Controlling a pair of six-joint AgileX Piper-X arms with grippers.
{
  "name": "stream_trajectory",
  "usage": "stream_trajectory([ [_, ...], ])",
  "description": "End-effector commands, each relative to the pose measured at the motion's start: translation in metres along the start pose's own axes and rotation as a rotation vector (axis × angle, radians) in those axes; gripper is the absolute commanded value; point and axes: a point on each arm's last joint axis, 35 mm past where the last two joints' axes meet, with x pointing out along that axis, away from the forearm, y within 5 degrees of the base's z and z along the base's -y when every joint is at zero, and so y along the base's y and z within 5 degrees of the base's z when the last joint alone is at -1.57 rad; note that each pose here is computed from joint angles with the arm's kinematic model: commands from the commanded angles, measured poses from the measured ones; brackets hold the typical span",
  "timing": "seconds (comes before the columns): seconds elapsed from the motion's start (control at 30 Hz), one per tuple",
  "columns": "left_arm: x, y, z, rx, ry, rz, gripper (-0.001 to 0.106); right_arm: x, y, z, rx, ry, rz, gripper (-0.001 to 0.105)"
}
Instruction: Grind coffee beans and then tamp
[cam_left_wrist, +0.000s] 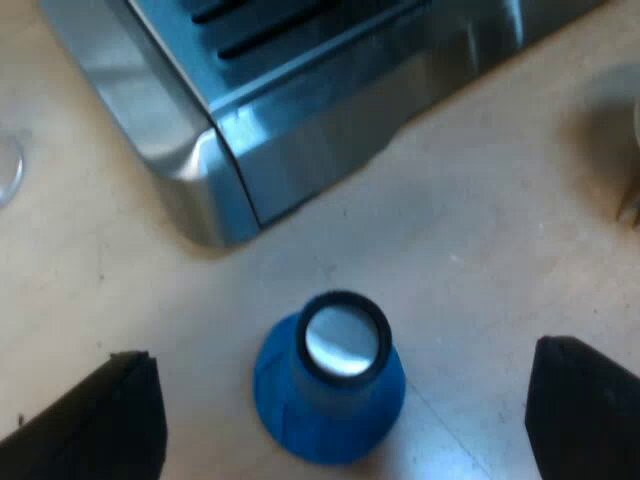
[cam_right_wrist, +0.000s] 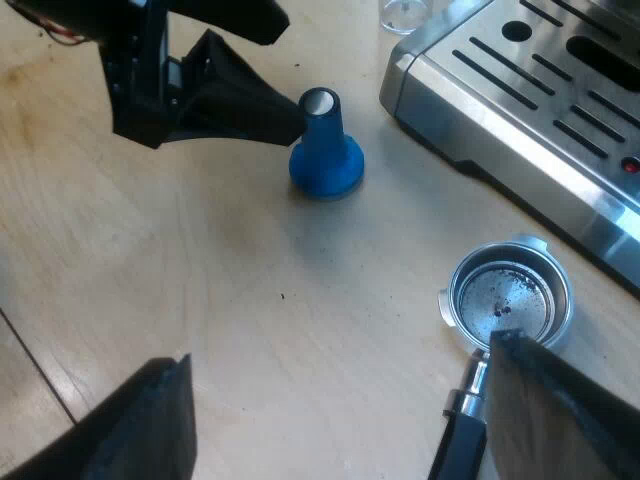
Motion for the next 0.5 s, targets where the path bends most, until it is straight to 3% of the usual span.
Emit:
stream_trajectory([
  [0.03, 0.006, 0.0, 0.004, 0.013, -0.03, -0.004, 0.081, -0.003, 0.0, 0.004, -0.014, -0.028, 0.006, 0.062],
  [0.5, 0.038, 0.008, 0.0, 0.0, 0.026, -0.003, 0.081, -0.003, 0.0, 0.004, -0.014, -0.027, 0.002, 0.062],
])
